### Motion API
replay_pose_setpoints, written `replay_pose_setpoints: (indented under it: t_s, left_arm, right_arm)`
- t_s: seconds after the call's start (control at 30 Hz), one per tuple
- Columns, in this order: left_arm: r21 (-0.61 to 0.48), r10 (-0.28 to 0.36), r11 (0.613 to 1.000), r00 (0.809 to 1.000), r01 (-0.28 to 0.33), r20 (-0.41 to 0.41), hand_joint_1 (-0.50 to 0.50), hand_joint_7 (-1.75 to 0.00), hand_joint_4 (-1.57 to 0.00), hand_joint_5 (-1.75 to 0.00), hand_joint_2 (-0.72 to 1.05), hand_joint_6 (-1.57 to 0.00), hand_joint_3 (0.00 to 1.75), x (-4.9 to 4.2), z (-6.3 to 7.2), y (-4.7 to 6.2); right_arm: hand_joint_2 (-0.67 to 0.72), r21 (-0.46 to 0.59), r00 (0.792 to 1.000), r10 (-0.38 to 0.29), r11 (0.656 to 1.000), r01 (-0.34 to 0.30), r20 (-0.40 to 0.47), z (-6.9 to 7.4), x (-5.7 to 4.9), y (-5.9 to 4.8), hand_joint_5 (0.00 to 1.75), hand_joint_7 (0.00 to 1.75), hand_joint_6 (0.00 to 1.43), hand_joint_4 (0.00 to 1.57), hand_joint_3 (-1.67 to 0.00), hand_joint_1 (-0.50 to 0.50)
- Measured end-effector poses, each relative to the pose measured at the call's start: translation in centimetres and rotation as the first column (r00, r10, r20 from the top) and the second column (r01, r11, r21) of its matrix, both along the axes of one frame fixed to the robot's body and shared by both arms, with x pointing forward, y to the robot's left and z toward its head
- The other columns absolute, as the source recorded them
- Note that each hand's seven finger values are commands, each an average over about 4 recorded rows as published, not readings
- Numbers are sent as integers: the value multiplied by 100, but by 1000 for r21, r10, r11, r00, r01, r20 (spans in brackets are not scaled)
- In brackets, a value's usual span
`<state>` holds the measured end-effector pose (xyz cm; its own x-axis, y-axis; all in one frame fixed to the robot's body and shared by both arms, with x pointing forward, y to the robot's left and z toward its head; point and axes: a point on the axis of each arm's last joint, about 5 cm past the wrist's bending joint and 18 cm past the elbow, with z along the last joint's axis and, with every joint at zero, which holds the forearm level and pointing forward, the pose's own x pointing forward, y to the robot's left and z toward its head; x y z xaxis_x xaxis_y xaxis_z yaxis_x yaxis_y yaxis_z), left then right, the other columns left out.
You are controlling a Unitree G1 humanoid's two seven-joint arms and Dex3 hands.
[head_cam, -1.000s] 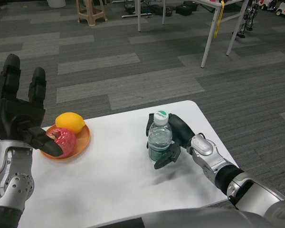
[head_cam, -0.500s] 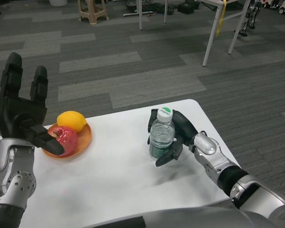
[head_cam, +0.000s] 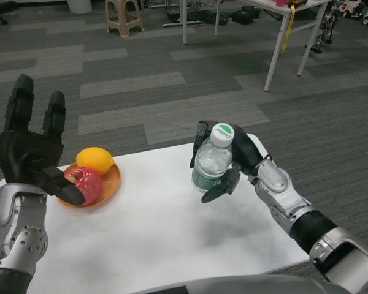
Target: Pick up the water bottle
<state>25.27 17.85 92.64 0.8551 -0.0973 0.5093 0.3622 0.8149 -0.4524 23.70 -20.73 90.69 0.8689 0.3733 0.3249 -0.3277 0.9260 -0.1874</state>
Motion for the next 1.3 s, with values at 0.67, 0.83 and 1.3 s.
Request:
replay_pose_setpoints:
  t_s: [0.67, 0.83, 1.3]
  left_arm:
    - [0, 5, 1000, 1000, -5, -15, -49, 0, 0, 0, -72, 0, 7, -27, -36, 13]
    - [0, 5, 1000, 1000, -5, -15, -48, 0, 0, 0, -72, 0, 9, -28, -38, 14]
    - [1, 5, 1000, 1000, -5, -16, -50, 0, 0, 0, -72, 0, 2, -29, -39, 15]
  right_arm:
    - [-29, 66, 980, -97, 994, 86, 172, 383, 128, 60, 116, 140, 103, 137, -71, 38]
    - [-29, 67, 975, -84, 995, 71, 205, 469, 185, 94, 116, 140, 103, 137, -71, 38]
    - [-29, 65, 976, -77, 996, 65, 204, 467, 187, 106, 116, 140, 103, 137, -71, 38]
